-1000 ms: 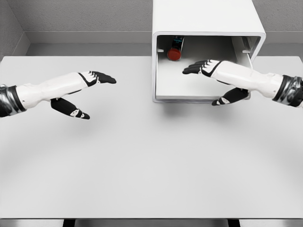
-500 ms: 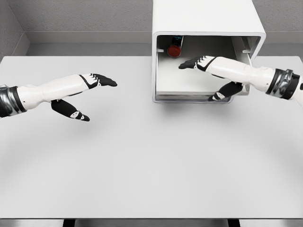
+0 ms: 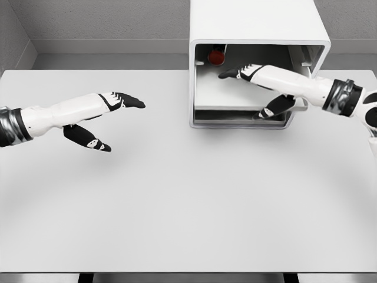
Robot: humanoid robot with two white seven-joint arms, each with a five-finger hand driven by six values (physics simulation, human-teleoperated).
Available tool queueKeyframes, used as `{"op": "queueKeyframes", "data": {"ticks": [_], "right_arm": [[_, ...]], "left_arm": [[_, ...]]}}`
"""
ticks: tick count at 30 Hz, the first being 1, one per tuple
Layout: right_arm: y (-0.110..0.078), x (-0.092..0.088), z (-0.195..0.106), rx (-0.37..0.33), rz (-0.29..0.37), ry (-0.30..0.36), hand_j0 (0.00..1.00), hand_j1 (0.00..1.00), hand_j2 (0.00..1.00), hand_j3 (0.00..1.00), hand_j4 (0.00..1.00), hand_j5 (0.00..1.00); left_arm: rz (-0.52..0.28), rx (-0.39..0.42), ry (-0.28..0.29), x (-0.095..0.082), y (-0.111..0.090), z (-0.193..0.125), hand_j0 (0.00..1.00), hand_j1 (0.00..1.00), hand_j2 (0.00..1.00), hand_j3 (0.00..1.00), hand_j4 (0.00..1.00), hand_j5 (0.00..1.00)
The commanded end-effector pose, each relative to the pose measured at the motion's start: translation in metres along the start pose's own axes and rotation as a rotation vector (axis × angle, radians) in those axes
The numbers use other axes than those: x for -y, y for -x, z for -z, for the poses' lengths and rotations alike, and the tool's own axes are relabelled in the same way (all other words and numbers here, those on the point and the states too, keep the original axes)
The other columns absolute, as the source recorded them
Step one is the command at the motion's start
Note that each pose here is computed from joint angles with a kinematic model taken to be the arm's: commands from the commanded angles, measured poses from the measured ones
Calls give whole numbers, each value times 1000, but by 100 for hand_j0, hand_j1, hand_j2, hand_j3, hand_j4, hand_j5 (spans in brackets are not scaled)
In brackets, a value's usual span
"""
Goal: Slide open multi-storey tabletop storage cabinets and put open load switch and slide close multi-storey tabletop storage cabinets
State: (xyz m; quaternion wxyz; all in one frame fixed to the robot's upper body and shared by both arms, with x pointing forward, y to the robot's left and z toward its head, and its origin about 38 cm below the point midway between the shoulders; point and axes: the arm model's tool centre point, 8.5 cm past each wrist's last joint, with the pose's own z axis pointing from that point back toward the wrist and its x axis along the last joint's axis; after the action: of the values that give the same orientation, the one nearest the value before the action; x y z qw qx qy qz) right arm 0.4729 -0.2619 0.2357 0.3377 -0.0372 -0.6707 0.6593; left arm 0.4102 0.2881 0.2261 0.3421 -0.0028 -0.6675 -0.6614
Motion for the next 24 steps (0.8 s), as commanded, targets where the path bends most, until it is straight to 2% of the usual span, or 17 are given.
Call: {"op": "queueKeyframes", "data": {"ticks": [1,6,10,17,24], "right_arm": [[5,-3,0,-14,19,2,100,100,100,100,100,100],[12,-1,5,-26,31,-1,100,100,100,100,100,100],[13,7,9,-28,26,9,100,100,100,100,100,100],[29,5,14,-78,47,0,100,100,100,100,100,100],[33,6,15,-89,56,2,100,100,100,100,100,100]], "left_arm": [[-6,1,-5,-1,0,0,100,100,100,100,100,100],[-5,-1,-6,-1,0,-1,100,100,100,100,100,100],[-5,1,-6,-1,0,0,100,100,100,100,100,100],[-5,1,-6,-1,0,0,100,100,100,100,100,100],[-4,-1,-5,-1,0,-1,100,100,100,100,100,100]]}}
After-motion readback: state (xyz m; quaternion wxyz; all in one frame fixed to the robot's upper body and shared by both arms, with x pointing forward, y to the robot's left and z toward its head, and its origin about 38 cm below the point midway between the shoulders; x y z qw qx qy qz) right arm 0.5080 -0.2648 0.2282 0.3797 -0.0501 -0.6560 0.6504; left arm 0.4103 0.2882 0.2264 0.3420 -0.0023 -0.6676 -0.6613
